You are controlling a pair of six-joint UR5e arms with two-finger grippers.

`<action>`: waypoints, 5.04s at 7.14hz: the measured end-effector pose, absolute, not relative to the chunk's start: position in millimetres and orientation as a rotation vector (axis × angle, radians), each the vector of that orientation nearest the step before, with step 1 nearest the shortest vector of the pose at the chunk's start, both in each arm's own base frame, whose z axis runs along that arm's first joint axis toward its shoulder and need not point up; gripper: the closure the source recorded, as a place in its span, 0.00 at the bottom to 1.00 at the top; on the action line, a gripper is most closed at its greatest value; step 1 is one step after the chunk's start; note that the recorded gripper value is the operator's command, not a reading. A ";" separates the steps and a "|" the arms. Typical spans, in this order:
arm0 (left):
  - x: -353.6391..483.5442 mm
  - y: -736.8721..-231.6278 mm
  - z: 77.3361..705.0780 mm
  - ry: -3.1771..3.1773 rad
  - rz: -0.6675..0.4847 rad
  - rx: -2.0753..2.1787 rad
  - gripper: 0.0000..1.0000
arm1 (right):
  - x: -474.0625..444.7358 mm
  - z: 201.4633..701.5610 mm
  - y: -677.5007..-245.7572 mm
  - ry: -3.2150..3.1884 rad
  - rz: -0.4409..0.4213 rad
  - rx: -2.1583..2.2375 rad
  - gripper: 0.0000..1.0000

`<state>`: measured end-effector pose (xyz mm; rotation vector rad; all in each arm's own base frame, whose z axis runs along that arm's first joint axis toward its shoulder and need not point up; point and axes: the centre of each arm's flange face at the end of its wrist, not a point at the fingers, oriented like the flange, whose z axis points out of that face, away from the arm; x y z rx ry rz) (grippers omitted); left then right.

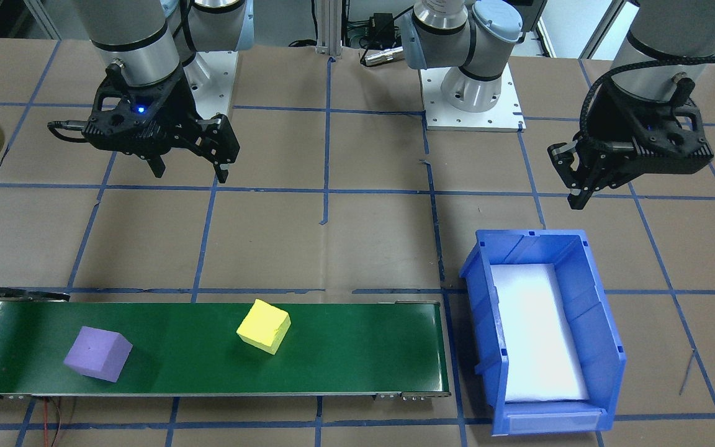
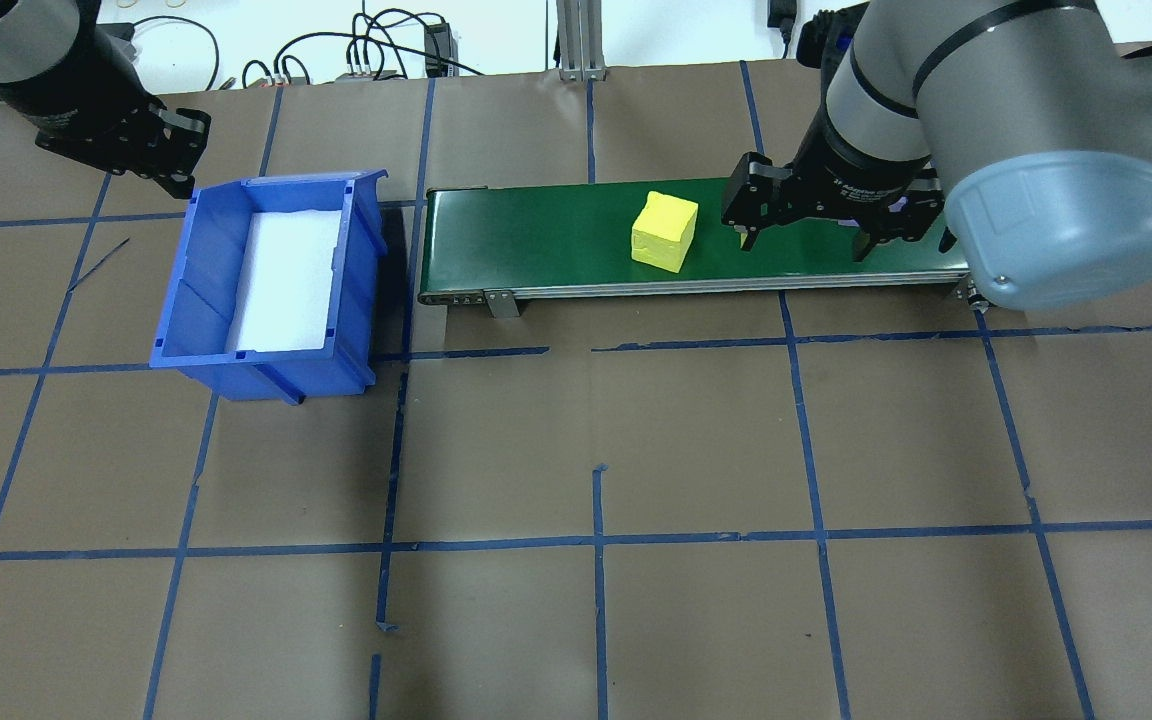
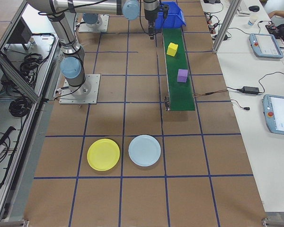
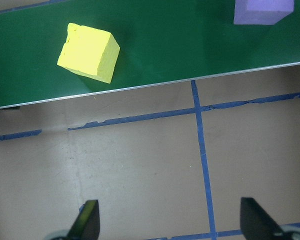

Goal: Move block left to right into plate

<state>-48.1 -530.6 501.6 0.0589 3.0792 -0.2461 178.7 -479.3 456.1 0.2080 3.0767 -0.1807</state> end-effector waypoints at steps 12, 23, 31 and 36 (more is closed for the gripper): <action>-56.1 -516.1 499.0 3.098 -0.163 0.067 1.00 | -153.4 305.1 -666.6 2.828 -0.306 -0.108 0.00; -55.9 -515.5 498.5 3.109 -0.141 0.027 0.00 | -201.8 288.7 -646.7 2.910 -0.255 -0.091 0.59; -81.1 -510.1 492.4 3.147 -0.117 0.077 0.00 | -465.5 210.0 -446.2 2.989 -0.135 -0.049 0.17; -83.7 -501.1 483.5 3.157 -0.009 0.064 0.00 | -410.5 276.7 -472.6 2.995 -0.149 -0.128 0.17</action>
